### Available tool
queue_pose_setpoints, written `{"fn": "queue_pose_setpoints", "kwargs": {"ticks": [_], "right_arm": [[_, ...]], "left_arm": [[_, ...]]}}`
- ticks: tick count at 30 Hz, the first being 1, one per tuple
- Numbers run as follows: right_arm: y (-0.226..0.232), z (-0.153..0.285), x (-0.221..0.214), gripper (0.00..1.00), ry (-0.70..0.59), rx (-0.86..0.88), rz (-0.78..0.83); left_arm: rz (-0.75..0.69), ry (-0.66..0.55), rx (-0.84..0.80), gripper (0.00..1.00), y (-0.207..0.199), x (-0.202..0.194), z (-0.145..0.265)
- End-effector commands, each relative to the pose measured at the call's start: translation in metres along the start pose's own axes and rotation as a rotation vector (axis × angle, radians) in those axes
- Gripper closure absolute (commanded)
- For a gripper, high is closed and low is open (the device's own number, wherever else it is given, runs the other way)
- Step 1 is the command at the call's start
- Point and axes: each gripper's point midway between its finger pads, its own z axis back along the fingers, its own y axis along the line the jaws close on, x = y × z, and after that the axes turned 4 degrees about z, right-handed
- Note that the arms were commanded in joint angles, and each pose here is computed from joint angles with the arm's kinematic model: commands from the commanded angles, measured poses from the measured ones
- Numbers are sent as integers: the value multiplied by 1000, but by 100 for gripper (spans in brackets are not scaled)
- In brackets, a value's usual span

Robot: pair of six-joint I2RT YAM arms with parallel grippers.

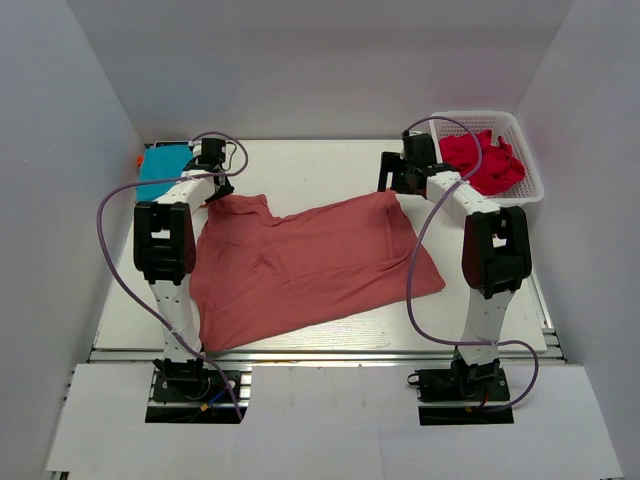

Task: Fold and stack the t-shirts
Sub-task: Grap the side of the flattened tshirt furthest away from the robot with both arms

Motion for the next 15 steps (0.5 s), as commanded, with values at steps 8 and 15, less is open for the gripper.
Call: {"fn": "queue_pose_setpoints", "kwargs": {"ticks": [8,15], "right_arm": [[-7,4,16,10,-32,-31,7],[-7,4,13,10,-26,-29,3]], "left_arm": [[14,14,111,58,21,1,10],[23,-7,100,58,17,3,1]]}}
